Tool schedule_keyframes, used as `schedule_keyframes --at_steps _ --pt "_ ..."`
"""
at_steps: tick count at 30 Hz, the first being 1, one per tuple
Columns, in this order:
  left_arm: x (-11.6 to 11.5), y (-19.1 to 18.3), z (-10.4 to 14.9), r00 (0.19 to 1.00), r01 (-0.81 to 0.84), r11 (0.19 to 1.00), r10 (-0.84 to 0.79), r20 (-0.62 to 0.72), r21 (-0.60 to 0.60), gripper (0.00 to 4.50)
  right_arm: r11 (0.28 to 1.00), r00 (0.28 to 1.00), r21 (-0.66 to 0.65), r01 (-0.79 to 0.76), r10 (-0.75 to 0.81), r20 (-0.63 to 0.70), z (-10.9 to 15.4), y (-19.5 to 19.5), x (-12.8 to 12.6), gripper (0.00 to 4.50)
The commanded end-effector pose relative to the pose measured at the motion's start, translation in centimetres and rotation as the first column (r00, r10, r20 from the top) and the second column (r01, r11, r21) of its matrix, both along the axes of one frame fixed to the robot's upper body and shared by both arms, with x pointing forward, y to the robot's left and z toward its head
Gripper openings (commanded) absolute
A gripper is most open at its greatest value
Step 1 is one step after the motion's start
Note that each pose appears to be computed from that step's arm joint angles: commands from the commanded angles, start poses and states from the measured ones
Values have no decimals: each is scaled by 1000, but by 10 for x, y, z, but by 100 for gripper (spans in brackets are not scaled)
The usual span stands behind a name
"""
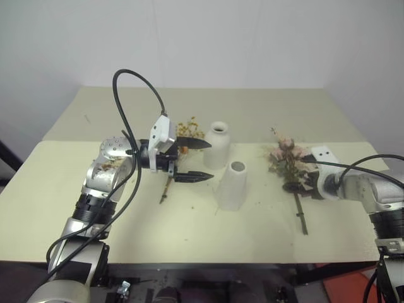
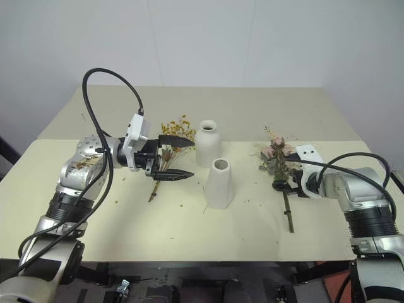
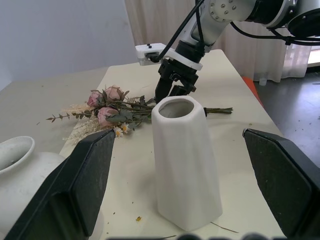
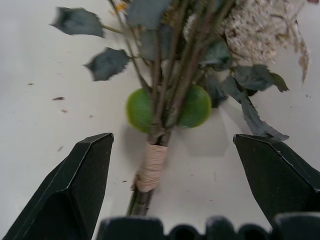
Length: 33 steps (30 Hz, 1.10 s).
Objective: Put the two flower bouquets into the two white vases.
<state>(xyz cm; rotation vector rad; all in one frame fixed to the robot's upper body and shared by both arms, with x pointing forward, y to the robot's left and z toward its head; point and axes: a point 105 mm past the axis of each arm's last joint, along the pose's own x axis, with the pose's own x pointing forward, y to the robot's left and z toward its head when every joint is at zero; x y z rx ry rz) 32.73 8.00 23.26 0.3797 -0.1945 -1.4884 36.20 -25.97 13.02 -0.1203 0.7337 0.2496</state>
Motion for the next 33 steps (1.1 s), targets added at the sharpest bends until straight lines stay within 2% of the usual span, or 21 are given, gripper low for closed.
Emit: schedule_keyframes --at_steps 1,3,10,13,20,21,23,25,28,31,32,33 --pt "-2 0 5 999 5 1000 -4 36 -12 450 1000 999 -5 -21 21 26 11 2 6 412" --pt "-3 1 5 999 6 1000 -5 36 -14 450 1000 1000 6 -16 16 21 10 2 7 357" --pt "-2 3 3 999 -6 1000 6 34 -19 450 1000 1000 24 -6 6 -14 9 3 9 106" --pt "-2 2 2 999 -7 1000 8 32 -21 450 1000 1000 14 5 -4 -29 8 1 10 22" --pt "-2 2 1 1000 4 1000 -4 29 -17 450 999 999 -10 34 -34 -2 10 -2 12 22" --pt "-2 2 2 1000 4 1000 -3 31 -19 450 999 998 -38 37 -35 50 17 -3 15 22" --pt "-1 3 4 999 -2 1000 3 33 -23 450 993 971 -94 76 -52 235 43 -5 26 22" --pt "1 5 6 999 -10 1000 11 35 -26 450 988 883 -97 119 -60 466 84 -4 36 22" --pt "2 9 7 999 -20 999 21 30 -35 450 982 704 -85 166 -58 708 133 2 40 22" --pt "2 16 10 999 -33 997 34 21 -70 450 976 420 -181 118 116 900 178 30 32 22" --pt "2 19 12 999 -42 996 43 14 -83 450 988 373 -141 65 107 922 186 37 30 22" --pt "3 21 12 999 -52 994 53 9 -92 450 996 381 -86 -5 81 921 189 42 33 22"
